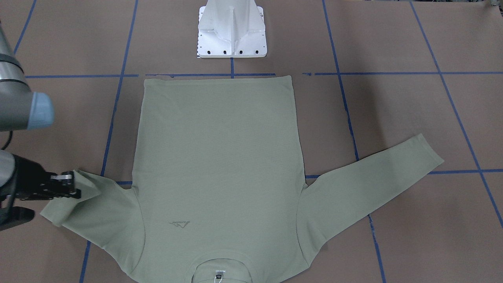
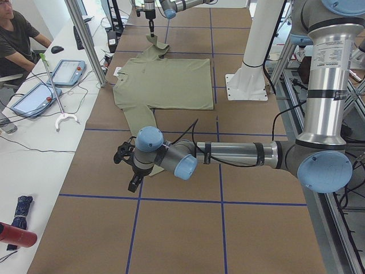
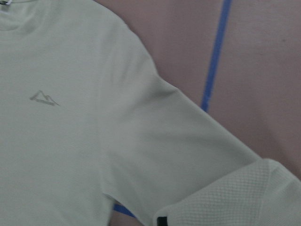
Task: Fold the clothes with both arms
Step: 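Carry the sleeve cuff with the right gripper across the shirt toward the collar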
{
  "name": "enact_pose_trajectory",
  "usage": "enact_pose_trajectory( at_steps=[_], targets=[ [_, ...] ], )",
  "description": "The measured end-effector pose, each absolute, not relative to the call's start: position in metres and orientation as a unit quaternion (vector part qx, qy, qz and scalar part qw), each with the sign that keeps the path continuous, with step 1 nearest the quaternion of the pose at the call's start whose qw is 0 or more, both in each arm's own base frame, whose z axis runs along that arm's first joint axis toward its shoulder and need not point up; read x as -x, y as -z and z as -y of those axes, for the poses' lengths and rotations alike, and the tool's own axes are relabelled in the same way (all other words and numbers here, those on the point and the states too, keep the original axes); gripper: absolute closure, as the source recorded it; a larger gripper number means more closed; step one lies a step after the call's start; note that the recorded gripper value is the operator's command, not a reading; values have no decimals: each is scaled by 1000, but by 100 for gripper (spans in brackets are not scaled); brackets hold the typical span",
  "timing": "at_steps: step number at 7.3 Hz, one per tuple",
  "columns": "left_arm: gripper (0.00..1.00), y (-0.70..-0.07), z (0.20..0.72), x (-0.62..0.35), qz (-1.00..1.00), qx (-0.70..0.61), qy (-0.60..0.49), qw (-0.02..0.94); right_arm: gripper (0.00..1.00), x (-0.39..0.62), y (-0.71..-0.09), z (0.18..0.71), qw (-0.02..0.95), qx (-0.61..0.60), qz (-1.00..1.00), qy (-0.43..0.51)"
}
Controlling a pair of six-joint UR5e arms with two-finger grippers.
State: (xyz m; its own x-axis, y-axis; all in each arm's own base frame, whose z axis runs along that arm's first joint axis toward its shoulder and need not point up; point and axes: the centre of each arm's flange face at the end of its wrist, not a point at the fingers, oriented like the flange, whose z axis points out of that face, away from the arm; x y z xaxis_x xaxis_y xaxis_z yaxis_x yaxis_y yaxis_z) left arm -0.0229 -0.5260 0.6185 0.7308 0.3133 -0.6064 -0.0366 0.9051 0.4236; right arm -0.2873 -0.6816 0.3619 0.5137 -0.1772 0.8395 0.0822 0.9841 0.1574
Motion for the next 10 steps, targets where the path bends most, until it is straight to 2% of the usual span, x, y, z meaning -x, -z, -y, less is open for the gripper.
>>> enact_pose_trajectory(
  at_steps=[3,5,7,10],
  targets=[
    [0,-619,526,23,-354,-195,-96,910,100,413,-206,705,872,-70,481,50],
    [0,-621,525,23,-354,-193,-96,910,100,499,-111,690,874,-102,474,41],
    [0,-624,523,23,-354,-191,-95,911,100,577,-84,651,869,-134,474,38],
    [0,-626,521,23,-354,-189,-94,911,100,620,-65,612,844,-153,514,15]
  ],
)
